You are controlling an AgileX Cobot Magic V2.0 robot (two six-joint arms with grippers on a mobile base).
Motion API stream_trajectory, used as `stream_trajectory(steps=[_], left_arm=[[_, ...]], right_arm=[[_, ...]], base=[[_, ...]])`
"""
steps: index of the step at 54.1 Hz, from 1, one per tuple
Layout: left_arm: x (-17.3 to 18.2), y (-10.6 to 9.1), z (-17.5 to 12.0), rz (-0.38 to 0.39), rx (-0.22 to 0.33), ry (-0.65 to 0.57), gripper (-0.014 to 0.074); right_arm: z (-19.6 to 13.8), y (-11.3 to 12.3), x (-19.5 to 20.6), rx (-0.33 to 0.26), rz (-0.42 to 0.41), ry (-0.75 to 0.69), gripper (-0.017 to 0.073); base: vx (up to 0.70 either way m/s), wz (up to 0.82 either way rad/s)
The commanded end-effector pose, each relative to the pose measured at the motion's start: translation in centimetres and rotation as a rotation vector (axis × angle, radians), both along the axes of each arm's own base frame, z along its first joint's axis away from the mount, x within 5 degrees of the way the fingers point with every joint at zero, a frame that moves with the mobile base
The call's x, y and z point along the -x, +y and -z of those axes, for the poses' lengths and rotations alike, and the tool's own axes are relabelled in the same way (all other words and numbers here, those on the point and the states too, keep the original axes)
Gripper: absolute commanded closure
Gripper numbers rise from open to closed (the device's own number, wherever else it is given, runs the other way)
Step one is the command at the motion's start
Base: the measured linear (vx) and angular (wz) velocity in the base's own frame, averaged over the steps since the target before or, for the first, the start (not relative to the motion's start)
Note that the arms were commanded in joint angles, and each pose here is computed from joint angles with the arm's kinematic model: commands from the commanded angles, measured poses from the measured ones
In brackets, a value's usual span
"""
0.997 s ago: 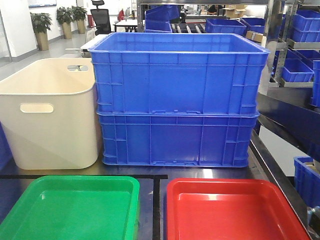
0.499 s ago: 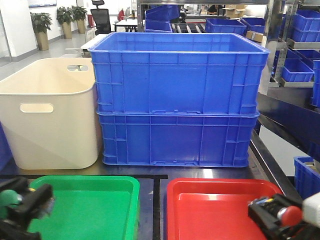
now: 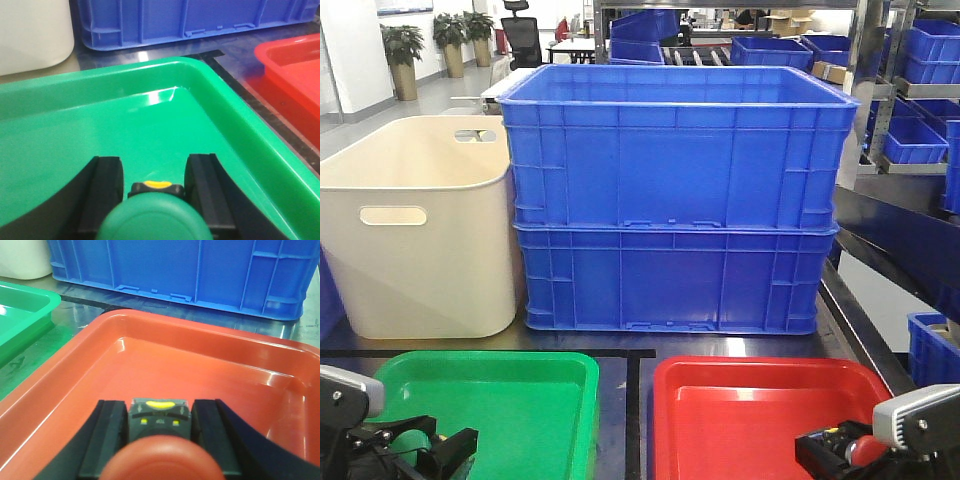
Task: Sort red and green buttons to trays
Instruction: 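Lower the green button over the green tray and red button over the red tray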
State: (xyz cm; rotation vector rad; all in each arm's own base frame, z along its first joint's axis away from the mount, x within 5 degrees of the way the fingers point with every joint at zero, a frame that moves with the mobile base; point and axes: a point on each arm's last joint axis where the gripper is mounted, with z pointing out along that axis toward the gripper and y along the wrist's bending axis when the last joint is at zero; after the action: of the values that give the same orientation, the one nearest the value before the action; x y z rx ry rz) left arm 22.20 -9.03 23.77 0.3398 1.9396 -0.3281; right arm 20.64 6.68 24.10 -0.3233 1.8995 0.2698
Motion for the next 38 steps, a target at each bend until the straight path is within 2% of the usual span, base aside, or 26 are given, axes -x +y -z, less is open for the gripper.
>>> stream_trajectory(steps=[1,8,15,26,31,38], left_arm=[[-0.3,-0.5,-2.3,0.019,0.071,-0.123,0.0176],[-0.3,-0.5,-2.3,0.019,0.071,-0.123,-0.0031],[-0.3,-0.5,-2.3,0.019,0.073,-0.125,-0.0141],[1.0,0.0,-4.7,0.024,0.115,-0.231,-0.0120],[2.5,0.6,-6.7,0.021,0.141,-0.305,-0.0085],[5.1,1.8,-9.0,0.008,0.161,-0.374,-0.0031]], right_arm=[[-2.2,0.4,-0.4,-0.058,-0.023,-0.125,0.0089],[-2.2,0.4,-0.4,-0.058,-0.023,-0.125,-0.0050],[-2.2,0.4,-0.4,-0.060,-0.024,-0.129,-0.0085],[-3.8,0.1,0.7,-0.080,-0.025,-0.202,-0.0036],[-5.5,-0.5,2.2,-0.095,-0.015,-0.266,-0.0007],[-7.2,-1.6,4.9,-0.088,0.025,-0.302,0.0005]], base=[[0.00,0.00],[0.00,0.00],[0.00,0.00],[0.00,0.00],[0.00,0.00],[0.00,0.00]])
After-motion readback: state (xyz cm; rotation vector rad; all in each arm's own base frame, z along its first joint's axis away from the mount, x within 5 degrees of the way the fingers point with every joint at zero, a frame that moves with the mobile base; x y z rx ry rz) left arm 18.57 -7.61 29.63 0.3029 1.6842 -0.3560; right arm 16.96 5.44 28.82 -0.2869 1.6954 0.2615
